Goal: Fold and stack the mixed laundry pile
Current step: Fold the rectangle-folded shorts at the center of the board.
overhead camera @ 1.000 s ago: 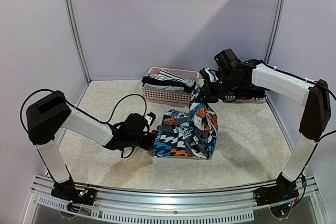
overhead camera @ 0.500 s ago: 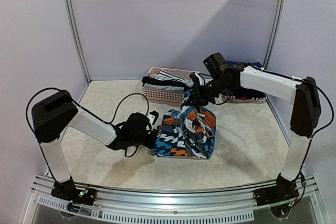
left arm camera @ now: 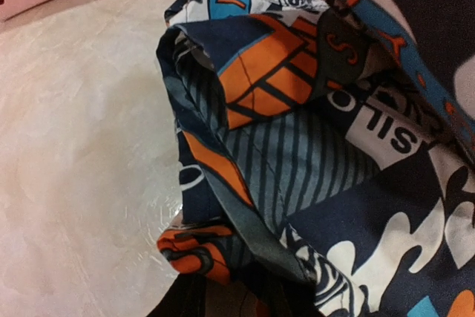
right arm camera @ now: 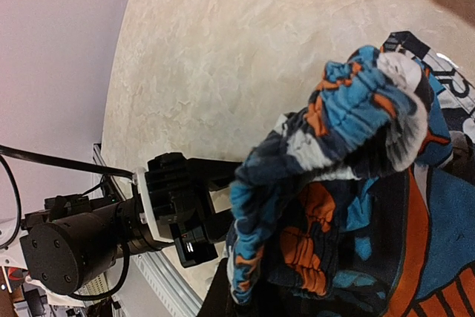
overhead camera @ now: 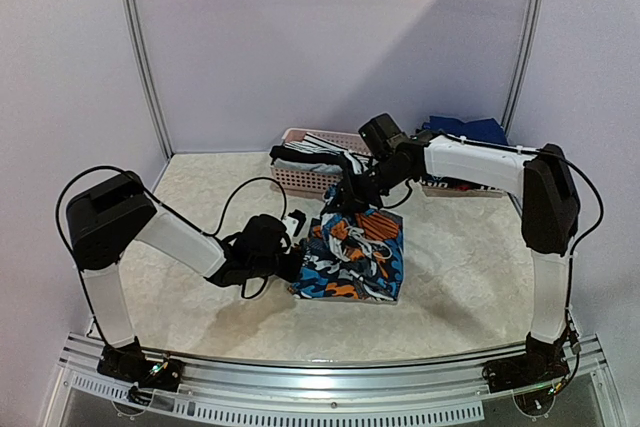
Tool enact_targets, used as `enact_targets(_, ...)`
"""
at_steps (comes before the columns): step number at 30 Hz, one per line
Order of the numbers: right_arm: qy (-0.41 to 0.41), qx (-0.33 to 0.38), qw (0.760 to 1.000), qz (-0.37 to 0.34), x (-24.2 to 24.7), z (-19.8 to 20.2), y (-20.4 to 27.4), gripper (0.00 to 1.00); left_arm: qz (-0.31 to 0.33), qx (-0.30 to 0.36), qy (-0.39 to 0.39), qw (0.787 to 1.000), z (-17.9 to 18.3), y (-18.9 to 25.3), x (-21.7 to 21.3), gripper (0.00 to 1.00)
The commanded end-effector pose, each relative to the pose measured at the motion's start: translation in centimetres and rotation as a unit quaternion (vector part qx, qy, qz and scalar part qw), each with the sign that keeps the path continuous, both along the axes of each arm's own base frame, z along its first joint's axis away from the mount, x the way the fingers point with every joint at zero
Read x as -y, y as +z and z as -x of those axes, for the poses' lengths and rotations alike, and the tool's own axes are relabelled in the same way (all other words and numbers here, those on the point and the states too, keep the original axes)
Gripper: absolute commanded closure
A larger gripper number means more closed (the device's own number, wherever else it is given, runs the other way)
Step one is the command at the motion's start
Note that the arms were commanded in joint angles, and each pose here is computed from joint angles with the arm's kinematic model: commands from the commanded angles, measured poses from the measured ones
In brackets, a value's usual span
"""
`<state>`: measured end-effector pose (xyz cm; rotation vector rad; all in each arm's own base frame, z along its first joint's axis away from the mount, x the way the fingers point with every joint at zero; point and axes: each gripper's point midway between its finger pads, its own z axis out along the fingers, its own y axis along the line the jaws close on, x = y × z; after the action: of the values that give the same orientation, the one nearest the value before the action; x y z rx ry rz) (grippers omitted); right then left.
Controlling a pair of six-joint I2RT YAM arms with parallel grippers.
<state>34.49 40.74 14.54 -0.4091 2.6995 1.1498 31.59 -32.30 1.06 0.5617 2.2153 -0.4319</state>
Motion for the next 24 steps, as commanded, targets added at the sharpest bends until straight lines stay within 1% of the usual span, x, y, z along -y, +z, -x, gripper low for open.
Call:
enact_targets(1,0.022,0.0,0.999,-0.026,-2.6,0.7,0.4,1.0,-0.037,-0.057,-0.004,0.998,1.6,-3.8,-1.5,0.72)
enact_targets(7,0.029,-0.023,0.999,-0.028,-3.8,1.3,-1.7,1.0,-0.039,-0.058,-0.002,0.998,1.7,-4.0,-1.7,0.72)
enact_targets(8,0.031,-0.028,0.999,-0.028,-4.0,1.5,-2.1,0.99,-0.038,-0.058,-0.002,0.998,1.7,-4.0,-1.7,0.72)
enact_targets(9,0.031,-0.032,0.999,-0.028,-4.1,1.5,-2.6,0.96,-0.038,-0.059,-0.001,0.998,1.7,-4.0,-1.7,0.72)
enact_targets(12,0.029,-0.042,0.998,-0.029,-4.3,1.4,-3.8,0.8,-0.037,-0.059,0.0,0.998,1.8,-3.9,-1.8,0.72)
enact_targets(13,0.031,-0.044,0.998,-0.032,-4.5,1.5,-4.0,0.77,-0.036,-0.059,0.0,0.998,1.8,-3.9,-1.9,0.72)
enact_targets(16,0.037,-0.053,0.997,-0.047,-5.1,1.4,-4.5,0.72,-0.035,-0.058,0.004,0.998,1.9,-3.6,-2.1,0.72)
enact_targets(18,0.042,-0.062,0.996,-0.054,-5.5,1.6,-4.9,0.65,-0.034,-0.055,0.009,0.998,1.9,-3.3,-2.3,0.72)
enact_targets(19,0.043,-0.065,0.995,-0.056,-5.5,1.6,-5.1,0.63,-0.034,-0.055,0.011,0.998,2.0,-3.2,-2.5,0.72)
enact_targets(24,0.055,-0.064,0.994,-0.063,-5.5,2.1,-4.8,0.58,-0.034,-0.048,0.022,0.998,2.6,-1.3,-3.7,0.72)
